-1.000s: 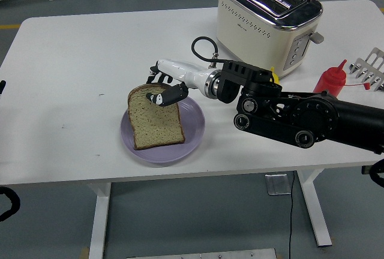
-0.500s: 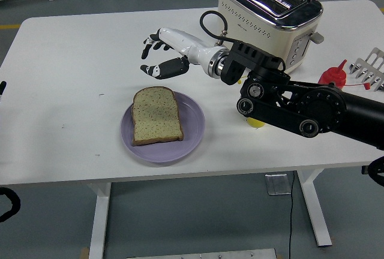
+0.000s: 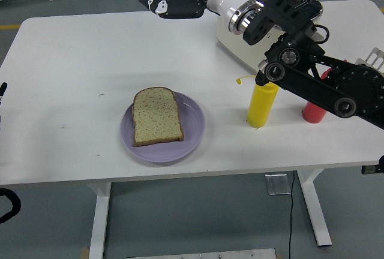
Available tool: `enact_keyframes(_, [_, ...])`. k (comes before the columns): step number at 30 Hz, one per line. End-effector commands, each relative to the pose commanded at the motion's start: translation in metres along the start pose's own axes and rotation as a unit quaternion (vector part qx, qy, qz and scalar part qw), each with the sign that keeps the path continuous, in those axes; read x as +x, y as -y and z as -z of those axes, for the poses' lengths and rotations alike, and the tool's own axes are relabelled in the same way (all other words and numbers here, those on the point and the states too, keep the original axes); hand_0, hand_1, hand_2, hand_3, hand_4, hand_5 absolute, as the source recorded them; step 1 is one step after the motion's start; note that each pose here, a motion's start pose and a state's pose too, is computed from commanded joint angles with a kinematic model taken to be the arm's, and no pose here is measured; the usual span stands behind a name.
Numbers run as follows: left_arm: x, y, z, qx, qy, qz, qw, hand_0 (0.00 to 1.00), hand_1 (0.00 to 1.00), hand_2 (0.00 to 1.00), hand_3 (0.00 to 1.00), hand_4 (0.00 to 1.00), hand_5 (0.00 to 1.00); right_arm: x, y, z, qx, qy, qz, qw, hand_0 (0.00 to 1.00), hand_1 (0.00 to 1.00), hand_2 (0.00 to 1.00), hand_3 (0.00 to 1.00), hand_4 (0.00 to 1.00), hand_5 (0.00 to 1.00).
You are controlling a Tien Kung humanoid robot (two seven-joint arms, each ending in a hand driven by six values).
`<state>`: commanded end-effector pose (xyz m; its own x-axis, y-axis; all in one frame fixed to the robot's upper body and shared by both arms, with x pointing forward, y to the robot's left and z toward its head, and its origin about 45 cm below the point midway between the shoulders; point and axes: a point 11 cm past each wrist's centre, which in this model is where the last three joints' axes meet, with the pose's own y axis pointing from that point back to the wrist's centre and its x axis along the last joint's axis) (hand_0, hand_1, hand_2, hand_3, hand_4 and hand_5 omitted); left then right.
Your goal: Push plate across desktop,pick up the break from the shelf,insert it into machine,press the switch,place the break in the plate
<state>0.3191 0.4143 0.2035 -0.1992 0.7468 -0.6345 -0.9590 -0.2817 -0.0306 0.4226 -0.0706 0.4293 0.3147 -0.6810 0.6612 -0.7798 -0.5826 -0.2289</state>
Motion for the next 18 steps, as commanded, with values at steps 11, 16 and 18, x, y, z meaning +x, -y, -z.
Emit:
enact_keyframes(11, [0.0, 0.0, -0.001, -0.002, -0.001, -0.001, 1.0, 0.814, 0.861, 0.922, 0.849, 0.647, 0.998, 0.096, -0.031, -0.01, 0.01, 0.169, -0.118, 0.978, 0.797, 0.799, 0.8, 0.808, 0.54, 0.44])
enact_keyframes(16, [0.0, 0.0, -0.001, -0.003, -0.002, -0.001, 1.0, 0.814, 0.861, 0.922, 0.849, 0.647, 0.998, 0.132, -0.059, -0.037, -0.006, 0.253, -0.163, 0.954, 0.811, 0.795, 0.804, 0.806, 0.449, 0.515])
enact_keyframes(18, [0.001, 0.0, -0.002, -0.004, -0.002, -0.002, 1.0, 0.814, 0.861, 0.922, 0.849, 0.647, 0.998, 0.144, -0.071, -0.049, -0.014, 0.278, -0.181, 0.943, 0.811, 0.795, 0.804, 0.806, 0.449, 0.515])
